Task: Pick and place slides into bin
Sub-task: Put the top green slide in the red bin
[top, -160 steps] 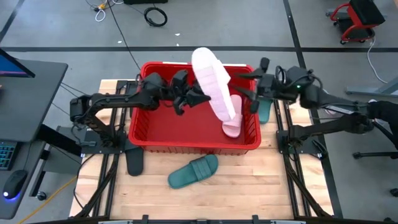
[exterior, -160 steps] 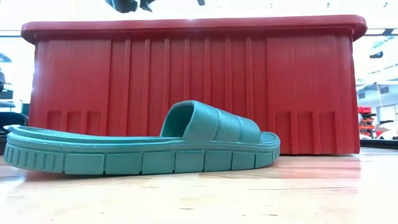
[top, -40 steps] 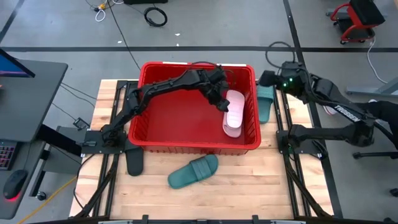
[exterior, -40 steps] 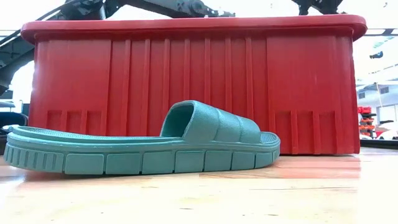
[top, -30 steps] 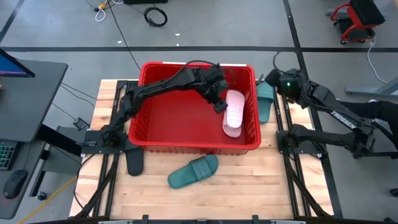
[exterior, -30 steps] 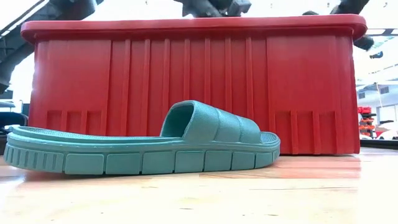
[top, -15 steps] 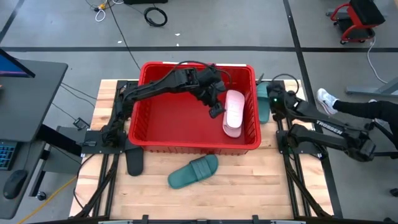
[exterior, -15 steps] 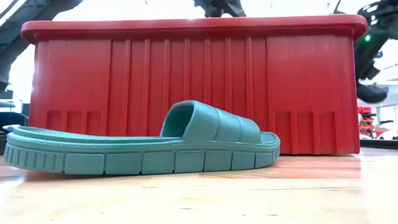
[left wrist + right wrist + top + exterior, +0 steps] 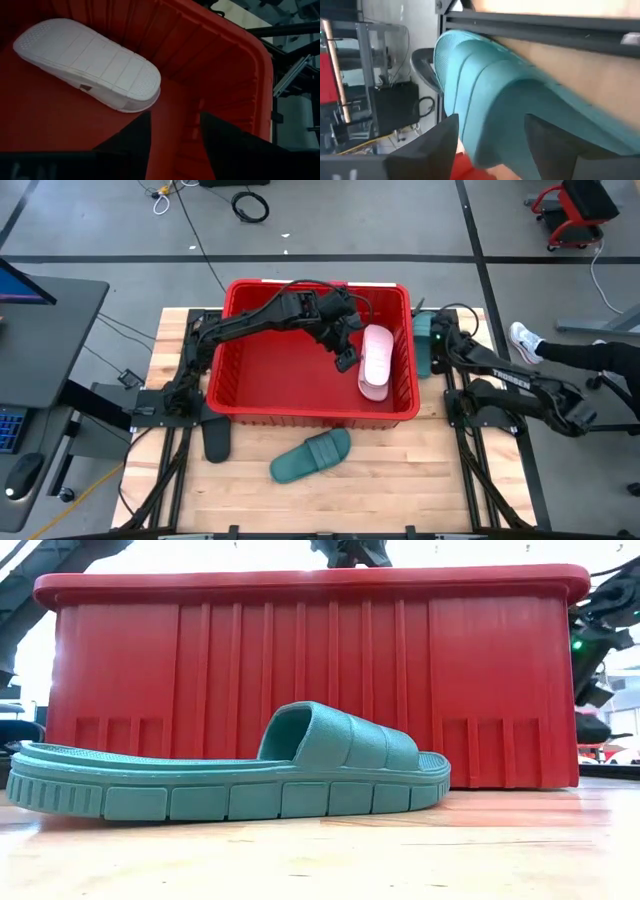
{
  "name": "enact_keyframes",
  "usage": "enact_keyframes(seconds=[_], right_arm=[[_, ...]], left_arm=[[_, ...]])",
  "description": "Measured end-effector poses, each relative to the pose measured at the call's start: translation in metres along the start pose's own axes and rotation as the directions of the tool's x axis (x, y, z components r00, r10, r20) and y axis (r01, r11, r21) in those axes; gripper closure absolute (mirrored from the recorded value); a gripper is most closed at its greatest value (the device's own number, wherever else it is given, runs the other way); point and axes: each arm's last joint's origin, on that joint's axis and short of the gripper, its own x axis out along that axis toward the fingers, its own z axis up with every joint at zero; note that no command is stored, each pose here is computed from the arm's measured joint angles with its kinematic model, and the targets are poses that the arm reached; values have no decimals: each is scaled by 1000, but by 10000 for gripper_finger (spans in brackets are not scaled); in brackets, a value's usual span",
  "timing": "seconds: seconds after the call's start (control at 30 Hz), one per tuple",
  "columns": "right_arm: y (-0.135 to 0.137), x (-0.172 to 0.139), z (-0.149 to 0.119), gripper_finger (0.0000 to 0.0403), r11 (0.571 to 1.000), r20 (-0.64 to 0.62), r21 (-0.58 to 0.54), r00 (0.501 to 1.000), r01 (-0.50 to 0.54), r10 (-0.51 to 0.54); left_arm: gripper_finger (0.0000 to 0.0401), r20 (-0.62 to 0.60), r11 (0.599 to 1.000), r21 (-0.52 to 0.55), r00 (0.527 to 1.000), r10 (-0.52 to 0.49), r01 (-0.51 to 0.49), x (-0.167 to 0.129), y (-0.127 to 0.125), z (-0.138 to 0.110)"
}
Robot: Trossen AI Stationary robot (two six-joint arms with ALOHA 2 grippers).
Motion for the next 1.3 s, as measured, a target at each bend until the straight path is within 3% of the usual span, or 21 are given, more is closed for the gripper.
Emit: enact_keyframes(seconds=[0.4,0.77,1.0,1.13,1.3], right_arm=[[5,29,-3,239,999,33,39,999,-17,16],[7,32,-4,388,996,81,-78,995,-44,50],[20,11,2,389,958,120,-233,973,-164,196],[37,-14,3,393,913,88,-303,946,-272,311],[67,-60,9,393,855,142,-325,873,-405,468]], left_arm=[[234,11,1000,3,1000,-10,10,1,-4,0],[244,-21,1000,17,1000,-8,8,2,-12,-5],[259,-53,988,57,988,146,-143,-10,-16,-13],[266,-51,987,60,987,155,-152,-14,-16,-14],[274,-24,987,64,989,146,-145,-28,-20,-13]])
